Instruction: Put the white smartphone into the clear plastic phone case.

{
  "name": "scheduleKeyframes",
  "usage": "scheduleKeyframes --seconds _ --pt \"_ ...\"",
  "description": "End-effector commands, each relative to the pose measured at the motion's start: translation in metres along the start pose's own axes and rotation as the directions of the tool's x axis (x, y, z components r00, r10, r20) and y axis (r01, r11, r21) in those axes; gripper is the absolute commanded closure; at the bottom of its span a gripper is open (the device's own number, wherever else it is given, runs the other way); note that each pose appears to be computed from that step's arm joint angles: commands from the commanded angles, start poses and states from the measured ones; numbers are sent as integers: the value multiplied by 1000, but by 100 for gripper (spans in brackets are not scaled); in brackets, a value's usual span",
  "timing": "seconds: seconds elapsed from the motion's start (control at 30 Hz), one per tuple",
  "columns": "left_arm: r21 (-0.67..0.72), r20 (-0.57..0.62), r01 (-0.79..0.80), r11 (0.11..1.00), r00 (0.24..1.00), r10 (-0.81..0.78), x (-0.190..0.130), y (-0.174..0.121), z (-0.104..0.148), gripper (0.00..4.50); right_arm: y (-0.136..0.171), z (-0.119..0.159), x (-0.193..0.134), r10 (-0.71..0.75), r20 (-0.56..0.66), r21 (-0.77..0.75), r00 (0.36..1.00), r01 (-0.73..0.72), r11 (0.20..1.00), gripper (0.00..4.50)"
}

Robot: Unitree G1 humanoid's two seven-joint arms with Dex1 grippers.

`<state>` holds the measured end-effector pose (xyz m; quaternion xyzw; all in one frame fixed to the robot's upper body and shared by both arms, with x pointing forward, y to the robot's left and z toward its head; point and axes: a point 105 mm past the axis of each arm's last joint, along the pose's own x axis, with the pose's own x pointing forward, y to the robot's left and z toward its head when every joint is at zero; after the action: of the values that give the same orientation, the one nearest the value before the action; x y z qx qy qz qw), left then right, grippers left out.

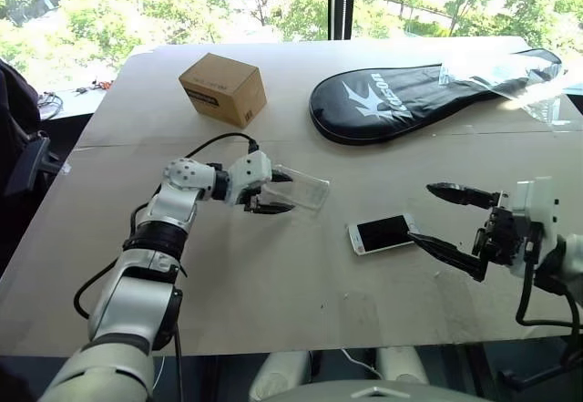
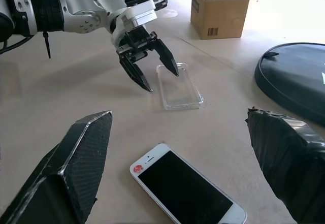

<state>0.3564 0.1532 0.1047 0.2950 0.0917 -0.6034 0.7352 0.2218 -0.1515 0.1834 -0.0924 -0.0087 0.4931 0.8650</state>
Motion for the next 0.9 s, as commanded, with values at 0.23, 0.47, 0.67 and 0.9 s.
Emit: scheduleKeyframes --seconds 0.23,0.47,0.67,0.9 --pt "-17 -60 55 998 997 -56 4 3 -6 301 0 8 0 -13 29 -37 999 14 999 0" --pt "-8 -60 117 993 991 -118 14 1 2 448 -1 14 2 -31 32 -58 999 33 998 0" --pt "4 46 60 998 997 -60 32 14 26 448 -4 13 -1 -46 26 -52 999 48 998 0" --pt "47 125 124 991 984 -129 92 0 59 448 -18 -12 -16 -114 -76 -5 991 114 993 0"
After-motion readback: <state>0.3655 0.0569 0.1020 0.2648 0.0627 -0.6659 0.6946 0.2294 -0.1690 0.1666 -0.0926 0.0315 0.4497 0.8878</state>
